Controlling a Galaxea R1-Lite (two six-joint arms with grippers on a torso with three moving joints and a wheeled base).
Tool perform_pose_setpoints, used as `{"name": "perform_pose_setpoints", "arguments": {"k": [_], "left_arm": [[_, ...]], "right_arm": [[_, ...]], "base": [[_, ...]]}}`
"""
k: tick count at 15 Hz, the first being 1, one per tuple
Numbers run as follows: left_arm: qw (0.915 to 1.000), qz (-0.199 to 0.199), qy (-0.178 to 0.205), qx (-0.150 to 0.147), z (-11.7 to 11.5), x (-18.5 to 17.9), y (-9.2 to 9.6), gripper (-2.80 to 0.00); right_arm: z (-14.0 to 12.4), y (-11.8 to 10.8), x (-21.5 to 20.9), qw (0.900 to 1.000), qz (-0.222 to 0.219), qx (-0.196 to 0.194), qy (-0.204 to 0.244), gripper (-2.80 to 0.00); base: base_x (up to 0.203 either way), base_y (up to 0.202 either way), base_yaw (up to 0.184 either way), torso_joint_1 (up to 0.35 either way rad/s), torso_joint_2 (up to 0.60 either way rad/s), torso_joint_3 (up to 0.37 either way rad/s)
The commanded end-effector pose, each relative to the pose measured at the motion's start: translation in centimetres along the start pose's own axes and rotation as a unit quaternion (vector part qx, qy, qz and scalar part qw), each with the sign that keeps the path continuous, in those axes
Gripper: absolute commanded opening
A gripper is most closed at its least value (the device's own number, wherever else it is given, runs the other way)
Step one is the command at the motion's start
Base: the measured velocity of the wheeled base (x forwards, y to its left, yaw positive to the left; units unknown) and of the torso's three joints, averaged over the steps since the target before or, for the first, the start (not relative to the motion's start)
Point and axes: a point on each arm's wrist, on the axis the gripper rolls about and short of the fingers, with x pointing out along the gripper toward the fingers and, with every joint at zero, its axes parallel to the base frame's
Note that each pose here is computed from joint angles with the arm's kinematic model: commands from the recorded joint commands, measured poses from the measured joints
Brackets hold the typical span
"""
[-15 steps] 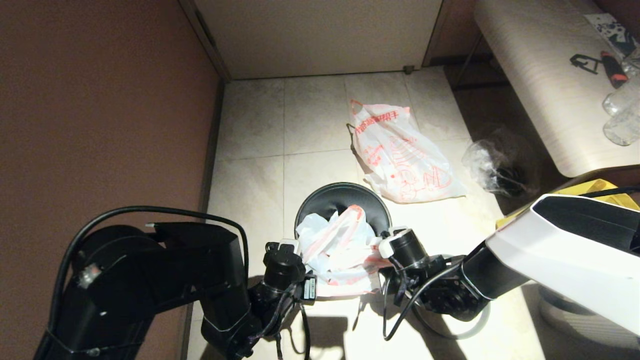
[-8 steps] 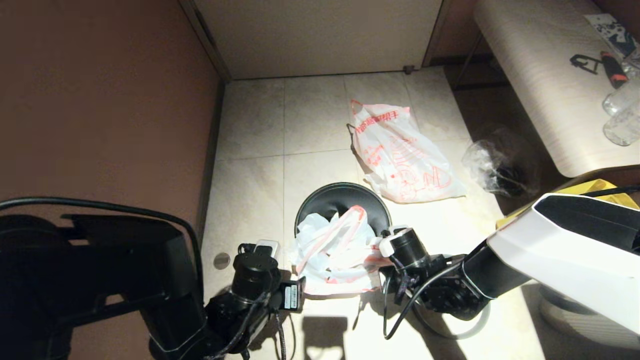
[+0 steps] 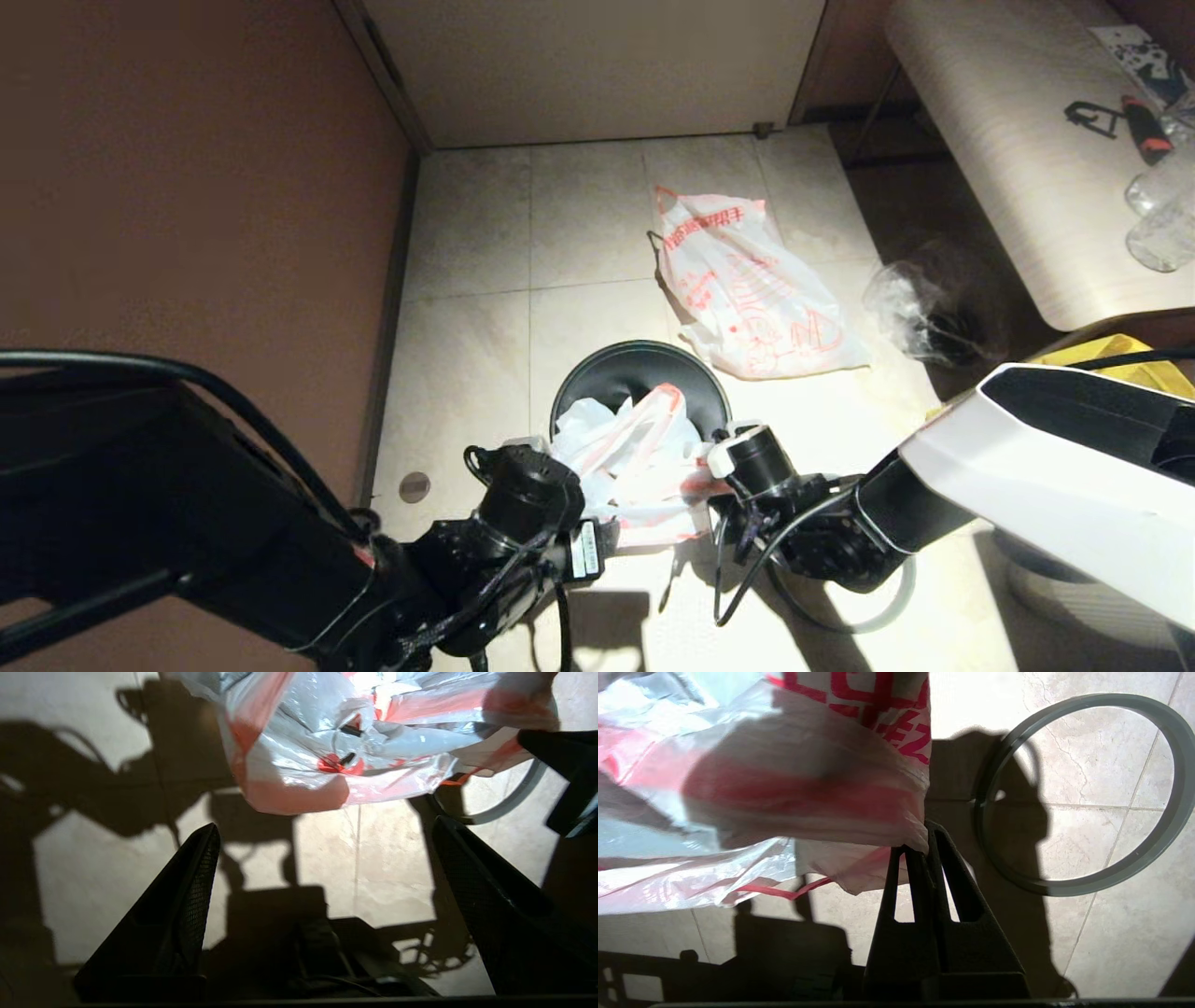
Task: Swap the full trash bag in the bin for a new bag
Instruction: Put the new garbage bag on the trash can
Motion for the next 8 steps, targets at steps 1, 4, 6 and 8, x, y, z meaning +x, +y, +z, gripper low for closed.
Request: {"name": "perform_pose_setpoints", "arguments": {"k": [1,4,6,8], "left_arm": [[0.9996,0.008,0.010,-0.026,1.8,0.9,-1.6,0.00],[0.9971,0.044,0.037,-0.051,2.7,4.4,-2.2,0.00],[0.9935,0.069,0.066,-0.062,2.4,5.3,-2.3,0.00],[0.9931,0.069,0.069,-0.066,2.4,5.7,-2.3,0.00]], "right_arm": [[-0.1,-0.1,0.4,1.000,-0.004,0.003,0.002,-2.80],[-0.2,-0.1,0.9,1.000,-0.005,0.003,0.003,-2.80],[-0.3,-0.1,1.0,1.000,-0.006,0.003,0.004,-2.80],[-0.4,0.0,1.3,1.000,-0.006,0.003,0.005,-2.80]], "base": [[0.000,0.000,0.000,0.000,0.00,0.000],[0.000,0.000,0.000,0.000,0.00,0.000],[0.000,0.000,0.000,0.000,0.00,0.000],[0.000,0.000,0.000,0.000,0.00,0.000]]}}
